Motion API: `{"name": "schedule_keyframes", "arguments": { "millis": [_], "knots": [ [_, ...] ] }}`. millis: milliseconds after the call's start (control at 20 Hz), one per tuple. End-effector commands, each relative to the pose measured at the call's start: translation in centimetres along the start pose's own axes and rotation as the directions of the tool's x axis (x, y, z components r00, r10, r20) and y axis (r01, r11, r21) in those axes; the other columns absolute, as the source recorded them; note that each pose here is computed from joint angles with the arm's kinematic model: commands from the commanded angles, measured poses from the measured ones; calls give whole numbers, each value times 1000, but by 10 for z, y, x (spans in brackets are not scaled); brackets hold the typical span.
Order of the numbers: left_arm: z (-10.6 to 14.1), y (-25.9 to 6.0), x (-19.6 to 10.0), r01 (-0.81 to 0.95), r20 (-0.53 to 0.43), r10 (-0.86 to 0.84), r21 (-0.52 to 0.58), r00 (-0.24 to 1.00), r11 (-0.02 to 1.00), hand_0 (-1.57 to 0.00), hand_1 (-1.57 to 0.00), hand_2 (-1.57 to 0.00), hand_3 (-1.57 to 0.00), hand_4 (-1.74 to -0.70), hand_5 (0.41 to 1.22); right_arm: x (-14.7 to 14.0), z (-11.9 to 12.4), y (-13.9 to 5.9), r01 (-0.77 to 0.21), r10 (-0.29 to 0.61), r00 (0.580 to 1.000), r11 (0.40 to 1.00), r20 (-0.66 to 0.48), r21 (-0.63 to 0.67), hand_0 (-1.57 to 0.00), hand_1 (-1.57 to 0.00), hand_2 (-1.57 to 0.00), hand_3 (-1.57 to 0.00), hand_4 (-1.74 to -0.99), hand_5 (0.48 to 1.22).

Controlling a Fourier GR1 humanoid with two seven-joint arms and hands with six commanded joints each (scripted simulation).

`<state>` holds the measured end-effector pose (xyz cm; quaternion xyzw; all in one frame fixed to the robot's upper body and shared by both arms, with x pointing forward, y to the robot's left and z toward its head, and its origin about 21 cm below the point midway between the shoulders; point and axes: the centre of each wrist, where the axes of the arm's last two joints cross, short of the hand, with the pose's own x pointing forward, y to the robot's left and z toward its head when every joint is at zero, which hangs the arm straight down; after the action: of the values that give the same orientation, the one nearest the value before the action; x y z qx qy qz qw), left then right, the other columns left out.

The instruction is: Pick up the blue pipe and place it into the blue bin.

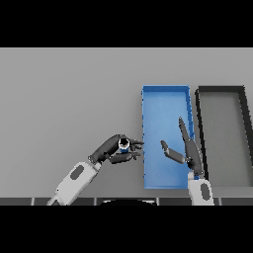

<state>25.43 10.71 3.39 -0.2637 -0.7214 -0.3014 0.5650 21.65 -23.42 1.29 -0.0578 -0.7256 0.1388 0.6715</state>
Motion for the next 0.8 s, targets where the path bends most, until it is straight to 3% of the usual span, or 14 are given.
{"name": "schedule_keyframes", "arguments": {
  "millis": [0, 250, 500, 600, 650, 750],
  "knots": [
    [0, 0, 4, 5, -6, -5, -2, 1000, 1000, -1556, -1558, -1559, -1486, -1736, 1216, 1, 0, -2, -6, 6, 1000, 1000, 10, 1, 1, 1, 1, 1, -1144, 601],
    [-5, -1, 13, 33, -40, -34, -19, 999, 999, -1566, -1567, -1567, -1496, -1739, 1219, 1, 5, -2, -12, 12, 1000, 1000, 22, -10, 1, 1, 1, 1, -1127, 605],
    [-5, -3, 10, 37, -57, -39, -27, 998, 999, -1569, -1570, -1570, -1495, -1740, 1219, -1, 18, 0, 12, -13, 1000, 999, -10, -41, 1, 1, 1, 1, -1176, 605],
    [-7, -2, 7, 41, -68, -42, -20, 997, 999, -1570, -1570, -1570, -1495, -1741, 1220, 7, 16, -9, 80, -80, 994, 997, 72, -5, 1, 1, 1, 1, -1196, 622],
    [-4, 1, 6, 47, -65, -48, -19, 997, 999, -1570, -1570, -1570, -1496, -1741, 1220, 16, 13, -13, 153, -157, 981, 987, 114, 44, 1, 1, 1, 1, -1195, 608],
    [-5, -3, 10, 34, -45, -35, -29, 998, 999, -1570, -1571, -1571, -1496, -1741, 1220, 37, 10, -26, 195, -223, 961, 966, 162, 170, 1, 1, 1, 1, -1231, 572]
  ]
}}
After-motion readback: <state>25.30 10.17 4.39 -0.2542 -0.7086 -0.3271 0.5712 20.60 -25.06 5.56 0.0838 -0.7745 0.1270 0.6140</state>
